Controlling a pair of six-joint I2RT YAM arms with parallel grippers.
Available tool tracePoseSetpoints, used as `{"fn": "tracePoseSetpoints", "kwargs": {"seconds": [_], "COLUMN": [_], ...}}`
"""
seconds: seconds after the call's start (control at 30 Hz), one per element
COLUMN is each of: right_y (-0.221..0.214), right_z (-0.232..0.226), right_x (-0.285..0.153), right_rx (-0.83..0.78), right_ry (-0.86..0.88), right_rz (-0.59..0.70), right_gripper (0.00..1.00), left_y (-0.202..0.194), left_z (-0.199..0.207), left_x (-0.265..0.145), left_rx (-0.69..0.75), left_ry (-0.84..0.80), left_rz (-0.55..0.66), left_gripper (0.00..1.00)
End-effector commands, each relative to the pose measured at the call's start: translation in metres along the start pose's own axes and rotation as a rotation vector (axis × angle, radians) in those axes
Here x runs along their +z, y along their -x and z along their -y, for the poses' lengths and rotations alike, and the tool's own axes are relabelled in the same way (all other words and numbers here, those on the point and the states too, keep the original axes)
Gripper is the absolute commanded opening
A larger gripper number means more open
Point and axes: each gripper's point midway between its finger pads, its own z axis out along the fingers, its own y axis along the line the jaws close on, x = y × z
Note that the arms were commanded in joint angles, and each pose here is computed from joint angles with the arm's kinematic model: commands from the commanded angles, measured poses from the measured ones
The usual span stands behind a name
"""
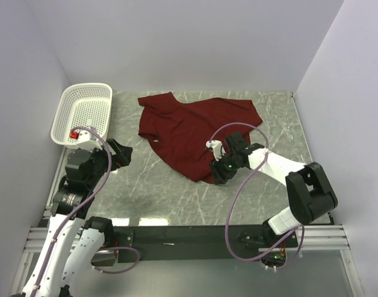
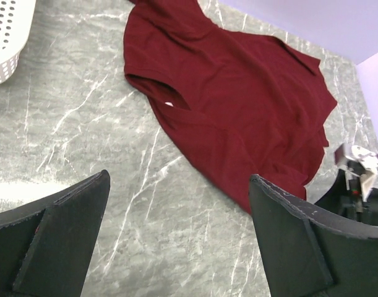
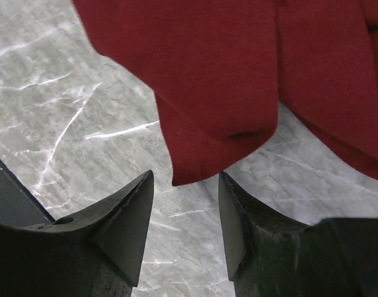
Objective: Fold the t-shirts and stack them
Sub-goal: Flatten the tshirt out
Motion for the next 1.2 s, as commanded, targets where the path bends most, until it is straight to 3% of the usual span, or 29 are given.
{"fn": "tracePoseSetpoints", "kwargs": {"seconds": [0.0, 0.1, 0.17, 0.2, 0.23, 0.3, 0.4, 0.53, 0.67, 0.83, 0.97, 1.1, 1.17], "right_y": [0.019, 0.021, 0.022, 0.022, 0.026, 0.028, 0.040, 0.064, 0.077, 0.089, 0.071, 0.035, 0.030], "right_z": [0.003, 0.002, -0.002, -0.006, -0.009, -0.015, -0.034, -0.086, -0.132, -0.157, -0.167, -0.178, -0.185], "right_x": [-0.002, 0.000, 0.001, 0.003, 0.002, 0.004, -0.010, -0.065, -0.112, -0.135, -0.128, -0.107, -0.100], "right_rx": [0.023, 0.040, 0.047, 0.055, 0.056, 0.060, 0.003, -0.213, -0.333, -0.405, -0.476, -0.623, -0.660], "right_ry": [-0.030, -0.022, 0.006, 0.036, 0.055, 0.104, 0.201, 0.415, 0.597, 0.647, 0.654, 0.609, 0.599], "right_rz": [0.034, 0.031, 0.025, 0.017, 0.015, 0.010, 0.052, 0.174, 0.303, 0.420, 0.331, 0.136, 0.122], "right_gripper": [0.53, 0.51, 0.39, 0.33, 0.15, 0.00, 0.00, 0.00, 0.00, 0.00, 0.00, 0.00, 0.00], "left_y": [0.005, 0.000, -0.002, -0.006, -0.007, -0.014, -0.030, -0.051, -0.067, -0.085, -0.088, -0.084, -0.080], "left_z": [0.005, 0.019, 0.027, 0.032, 0.037, 0.050, 0.073, 0.088, 0.096, 0.101, 0.100, 0.094, 0.092], "left_x": [-0.002, -0.002, -0.002, -0.002, -0.004, -0.007, -0.016, -0.021, -0.021, -0.017, -0.014, -0.011, -0.009], "left_rx": [0.015, 0.026, 0.026, 0.026, 0.025, 0.008, -0.011, -0.057, -0.081, -0.084, -0.089, -0.085, -0.089], "left_ry": [-0.037, -0.120, -0.166, -0.199, -0.230, -0.309, -0.469, -0.556, -0.559, -0.543, -0.529, -0.489, -0.467], "left_rz": [0.035, 0.008, 0.001, -0.015, -0.022, -0.051, -0.120, -0.213, -0.260, -0.313, -0.320, -0.299, -0.280], "left_gripper": [0.99, 0.99, 1.00, 1.00, 0.99, 0.99, 0.99, 0.98, 0.97, 0.96, 0.96, 0.96, 0.97]}}
